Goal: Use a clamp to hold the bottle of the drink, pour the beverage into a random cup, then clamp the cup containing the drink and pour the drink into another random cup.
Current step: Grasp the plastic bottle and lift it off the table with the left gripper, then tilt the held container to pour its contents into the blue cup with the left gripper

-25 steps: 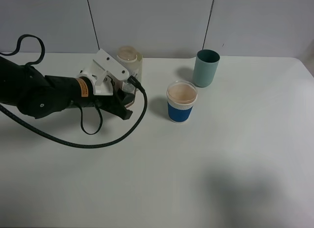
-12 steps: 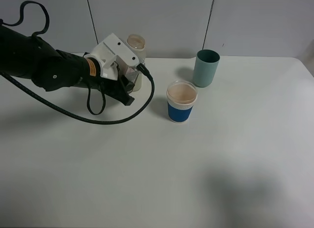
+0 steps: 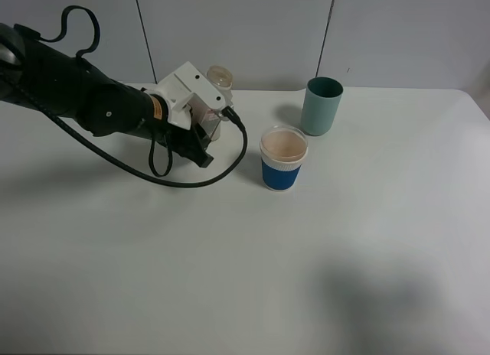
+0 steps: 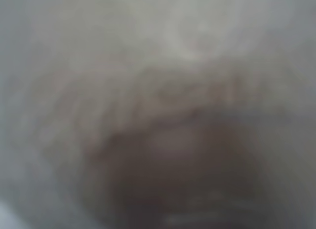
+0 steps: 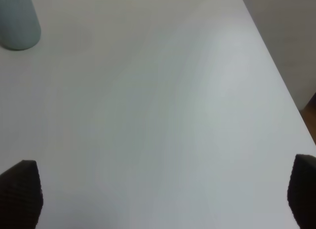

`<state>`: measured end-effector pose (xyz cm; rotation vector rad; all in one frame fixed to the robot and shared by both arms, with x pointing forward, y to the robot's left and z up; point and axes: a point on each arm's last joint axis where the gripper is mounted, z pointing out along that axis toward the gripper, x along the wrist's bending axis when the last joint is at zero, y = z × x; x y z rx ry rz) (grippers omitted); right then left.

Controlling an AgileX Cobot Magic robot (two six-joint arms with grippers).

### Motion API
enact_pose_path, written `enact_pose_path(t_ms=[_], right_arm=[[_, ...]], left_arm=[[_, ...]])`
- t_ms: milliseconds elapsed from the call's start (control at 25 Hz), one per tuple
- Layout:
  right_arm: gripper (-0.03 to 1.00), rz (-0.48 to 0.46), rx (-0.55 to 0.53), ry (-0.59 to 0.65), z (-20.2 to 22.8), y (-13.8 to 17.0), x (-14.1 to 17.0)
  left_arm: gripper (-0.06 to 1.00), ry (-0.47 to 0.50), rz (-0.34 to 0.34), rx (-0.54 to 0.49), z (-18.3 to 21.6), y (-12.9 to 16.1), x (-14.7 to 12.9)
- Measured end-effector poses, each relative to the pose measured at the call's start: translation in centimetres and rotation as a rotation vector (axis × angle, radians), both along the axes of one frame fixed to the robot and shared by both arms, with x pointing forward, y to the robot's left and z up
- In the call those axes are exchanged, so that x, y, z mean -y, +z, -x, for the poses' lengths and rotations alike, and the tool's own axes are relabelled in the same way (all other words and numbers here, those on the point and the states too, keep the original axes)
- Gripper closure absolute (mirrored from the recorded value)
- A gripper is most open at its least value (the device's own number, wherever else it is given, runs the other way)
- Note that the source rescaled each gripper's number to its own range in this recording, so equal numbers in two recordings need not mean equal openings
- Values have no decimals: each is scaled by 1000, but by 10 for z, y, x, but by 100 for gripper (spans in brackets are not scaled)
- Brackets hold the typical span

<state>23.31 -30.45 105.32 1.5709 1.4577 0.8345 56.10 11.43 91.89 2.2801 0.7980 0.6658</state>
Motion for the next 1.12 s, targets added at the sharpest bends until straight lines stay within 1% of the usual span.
enact_pose_path(t_ms=[200,400,480,560,720,1120], right_arm=[[-3,0,0,0,0,0,0],[-3,0,0,0,0,0,0],[-3,0,0,0,0,0,0],[-3,0,0,0,0,0,0],[-3,0,0,0,0,0,0],[-3,0,0,0,0,0,0]], left_arm=[[94,-14,-21,9,-3,3,1],[94,-22,-62,-17,-1,0,-1],[94,-16,-66,-28,0,-1,-2],[94,-3,-61,-41,0,-1,-2],[94,23,-19,-38,-5,8,6],[94,3,13,-27,-1,13,21]])
